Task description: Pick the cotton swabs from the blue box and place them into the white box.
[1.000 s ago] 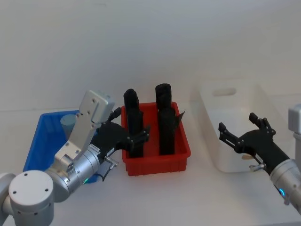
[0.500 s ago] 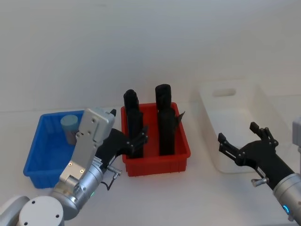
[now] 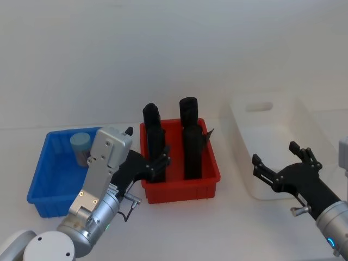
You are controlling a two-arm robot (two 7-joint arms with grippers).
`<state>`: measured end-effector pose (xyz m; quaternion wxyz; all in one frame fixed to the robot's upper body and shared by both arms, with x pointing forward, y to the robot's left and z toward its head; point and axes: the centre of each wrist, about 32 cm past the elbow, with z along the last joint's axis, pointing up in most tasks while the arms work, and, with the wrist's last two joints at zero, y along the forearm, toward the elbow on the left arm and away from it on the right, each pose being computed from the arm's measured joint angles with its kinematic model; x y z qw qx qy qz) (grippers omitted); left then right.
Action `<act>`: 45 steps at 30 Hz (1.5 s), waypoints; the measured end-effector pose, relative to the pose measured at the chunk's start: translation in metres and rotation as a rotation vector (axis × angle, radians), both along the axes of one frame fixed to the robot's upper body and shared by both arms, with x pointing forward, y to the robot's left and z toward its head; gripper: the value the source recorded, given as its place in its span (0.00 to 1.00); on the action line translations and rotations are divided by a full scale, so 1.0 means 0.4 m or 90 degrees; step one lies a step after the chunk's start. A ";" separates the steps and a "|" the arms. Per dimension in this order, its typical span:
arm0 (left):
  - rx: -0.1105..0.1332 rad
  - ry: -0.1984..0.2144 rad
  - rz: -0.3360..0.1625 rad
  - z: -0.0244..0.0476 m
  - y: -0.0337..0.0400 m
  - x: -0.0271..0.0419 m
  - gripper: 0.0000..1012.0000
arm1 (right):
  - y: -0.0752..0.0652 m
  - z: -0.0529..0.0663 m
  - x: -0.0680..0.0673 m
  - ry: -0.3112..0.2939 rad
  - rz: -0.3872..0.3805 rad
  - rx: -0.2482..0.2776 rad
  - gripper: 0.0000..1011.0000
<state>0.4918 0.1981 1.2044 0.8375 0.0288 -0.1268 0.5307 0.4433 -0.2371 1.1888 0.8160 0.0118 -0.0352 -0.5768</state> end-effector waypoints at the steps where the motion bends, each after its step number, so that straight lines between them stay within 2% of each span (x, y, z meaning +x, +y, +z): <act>1: 0.000 0.000 0.000 0.000 0.000 0.000 0.99 | 0.000 0.000 0.000 0.000 0.000 0.000 0.99; 9: 0.000 0.000 0.000 0.000 0.001 0.000 0.99 | -0.001 -0.001 0.002 0.000 0.001 -0.001 0.99; 18: 0.000 0.000 0.001 0.000 0.001 0.000 0.99 | -0.004 -0.011 0.030 0.003 0.015 -0.015 0.99; 31: 0.000 0.000 0.000 0.000 0.001 0.000 0.99 | 0.003 -0.027 0.110 -0.002 0.058 -0.041 0.99; 34: 0.000 0.000 0.000 0.000 0.001 0.000 0.99 | 0.013 -0.032 0.141 -0.004 0.074 -0.048 0.99; 38: 0.000 0.000 0.000 0.000 0.001 0.000 0.99 | 0.021 -0.035 0.164 -0.008 0.087 -0.054 0.99; 41: 0.000 0.000 0.000 0.000 0.001 0.000 0.99 | 0.033 -0.040 0.195 -0.011 0.102 -0.059 0.99; 42: 0.000 0.000 0.000 0.000 0.001 0.000 0.99 | 0.033 -0.040 0.195 -0.011 0.102 -0.059 0.99; 44: 0.000 0.000 0.000 0.000 0.001 0.000 0.99 | 0.043 -0.044 0.221 -0.011 0.113 -0.063 0.99; 45: 0.000 0.000 0.000 0.000 0.001 0.000 0.99 | 0.043 -0.044 0.221 -0.011 0.113 -0.063 0.99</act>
